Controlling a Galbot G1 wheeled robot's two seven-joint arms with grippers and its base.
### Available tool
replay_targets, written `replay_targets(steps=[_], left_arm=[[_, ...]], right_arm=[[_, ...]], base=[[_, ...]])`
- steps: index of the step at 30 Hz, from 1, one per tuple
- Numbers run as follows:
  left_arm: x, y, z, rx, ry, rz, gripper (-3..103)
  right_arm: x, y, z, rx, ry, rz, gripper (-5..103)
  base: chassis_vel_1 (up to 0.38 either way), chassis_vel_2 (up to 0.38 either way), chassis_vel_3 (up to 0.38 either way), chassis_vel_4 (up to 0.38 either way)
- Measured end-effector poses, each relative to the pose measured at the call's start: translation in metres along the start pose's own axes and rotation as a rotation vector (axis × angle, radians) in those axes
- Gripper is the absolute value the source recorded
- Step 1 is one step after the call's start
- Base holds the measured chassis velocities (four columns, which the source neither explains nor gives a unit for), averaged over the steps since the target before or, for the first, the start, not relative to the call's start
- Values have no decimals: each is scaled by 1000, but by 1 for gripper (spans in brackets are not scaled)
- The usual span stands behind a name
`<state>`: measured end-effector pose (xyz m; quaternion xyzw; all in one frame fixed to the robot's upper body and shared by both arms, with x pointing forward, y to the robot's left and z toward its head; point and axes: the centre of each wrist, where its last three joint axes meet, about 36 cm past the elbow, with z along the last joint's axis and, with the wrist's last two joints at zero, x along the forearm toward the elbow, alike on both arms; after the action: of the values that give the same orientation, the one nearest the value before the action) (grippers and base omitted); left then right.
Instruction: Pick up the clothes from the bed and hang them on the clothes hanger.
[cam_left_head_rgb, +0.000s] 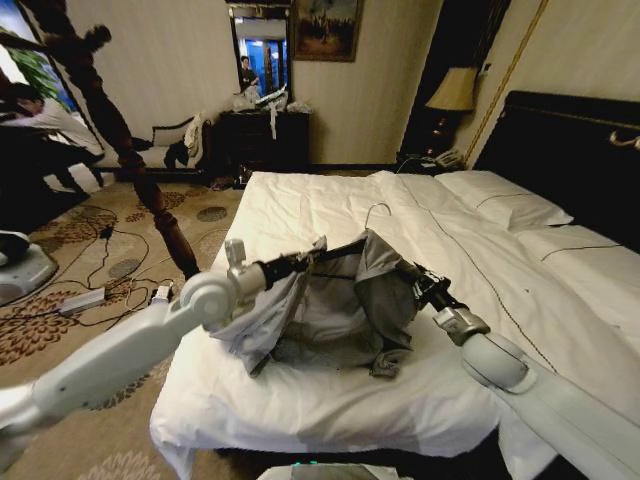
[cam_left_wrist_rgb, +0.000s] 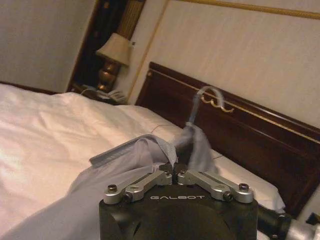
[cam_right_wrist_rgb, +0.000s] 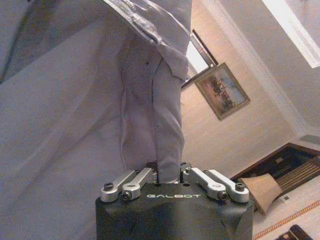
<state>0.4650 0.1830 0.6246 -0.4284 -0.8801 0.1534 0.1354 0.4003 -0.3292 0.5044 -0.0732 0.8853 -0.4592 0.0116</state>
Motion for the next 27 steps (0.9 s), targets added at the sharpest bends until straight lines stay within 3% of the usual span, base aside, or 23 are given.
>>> replay_targets(steps=[13, 20, 27], left_arm=[[-64, 5, 9, -8, 0, 55, 0], [-97, 8, -19, -48, -12, 111, 0], [-105, -4, -27, -62, 7, 176, 0]], right_arm=[[-33, 10, 12, -35, 30, 7, 15], [-48, 18, 5, -56, 3, 5, 15], [-56, 19, 1, -65, -5, 12, 15]], base=[[0, 0, 0, 0], [0, 0, 0, 0], [0, 0, 0, 0]])
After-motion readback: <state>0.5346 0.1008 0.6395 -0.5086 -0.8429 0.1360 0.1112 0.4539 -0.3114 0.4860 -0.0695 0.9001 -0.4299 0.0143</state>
